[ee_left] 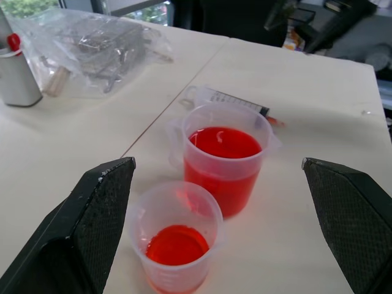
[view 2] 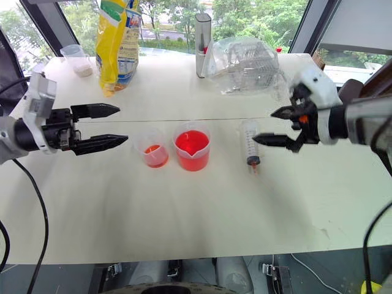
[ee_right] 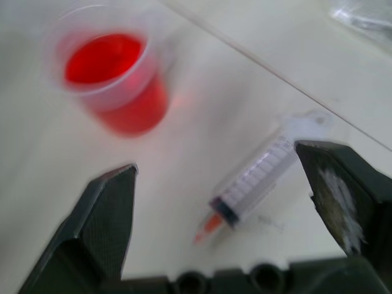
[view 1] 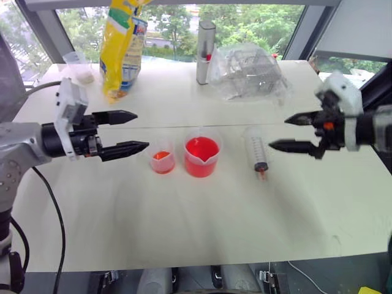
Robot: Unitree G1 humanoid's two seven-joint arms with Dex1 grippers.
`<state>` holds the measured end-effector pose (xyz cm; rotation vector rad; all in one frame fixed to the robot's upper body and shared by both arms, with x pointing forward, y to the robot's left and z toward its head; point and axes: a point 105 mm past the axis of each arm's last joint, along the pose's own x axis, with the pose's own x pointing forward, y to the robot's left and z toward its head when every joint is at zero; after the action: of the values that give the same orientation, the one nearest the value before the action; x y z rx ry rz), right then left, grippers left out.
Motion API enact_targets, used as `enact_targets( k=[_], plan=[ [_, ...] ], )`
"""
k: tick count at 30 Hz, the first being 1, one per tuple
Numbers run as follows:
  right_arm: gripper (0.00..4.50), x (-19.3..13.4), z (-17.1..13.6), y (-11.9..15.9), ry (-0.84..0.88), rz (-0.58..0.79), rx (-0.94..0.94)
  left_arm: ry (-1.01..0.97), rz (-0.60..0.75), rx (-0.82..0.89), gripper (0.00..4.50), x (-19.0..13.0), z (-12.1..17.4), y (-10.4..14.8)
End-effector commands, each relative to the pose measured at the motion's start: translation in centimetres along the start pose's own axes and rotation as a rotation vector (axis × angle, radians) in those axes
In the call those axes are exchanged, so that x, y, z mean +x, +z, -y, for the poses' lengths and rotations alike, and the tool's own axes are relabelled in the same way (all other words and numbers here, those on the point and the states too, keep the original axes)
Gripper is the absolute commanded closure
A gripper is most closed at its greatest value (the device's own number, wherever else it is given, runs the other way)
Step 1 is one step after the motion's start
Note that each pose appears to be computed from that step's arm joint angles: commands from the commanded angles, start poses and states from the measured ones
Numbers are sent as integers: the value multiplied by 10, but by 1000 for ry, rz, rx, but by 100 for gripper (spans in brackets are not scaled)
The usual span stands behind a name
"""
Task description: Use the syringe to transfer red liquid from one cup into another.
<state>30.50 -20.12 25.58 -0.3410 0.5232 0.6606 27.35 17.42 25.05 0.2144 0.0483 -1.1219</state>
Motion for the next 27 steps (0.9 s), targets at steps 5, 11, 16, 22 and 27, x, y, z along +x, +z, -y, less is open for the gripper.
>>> enact_targets(
  k=[5,11,16,22,27],
  plan=[
    [4,40,45,-12,-154,-179,438,-12,41,41,0,11,0,6],
    [4,74,54,-37,-253,-379,581,-17,59,51,0,16,-1,6],
    [4,95,48,-54,-258,-478,598,-8,60,48,0,15,3,2],
    [4,115,39,-57,-238,-521,562,9,61,45,0,13,5,0],
    [27,128,41,-67,-265,-545,535,20,59,44,0,12,6,-1]
  ],
)
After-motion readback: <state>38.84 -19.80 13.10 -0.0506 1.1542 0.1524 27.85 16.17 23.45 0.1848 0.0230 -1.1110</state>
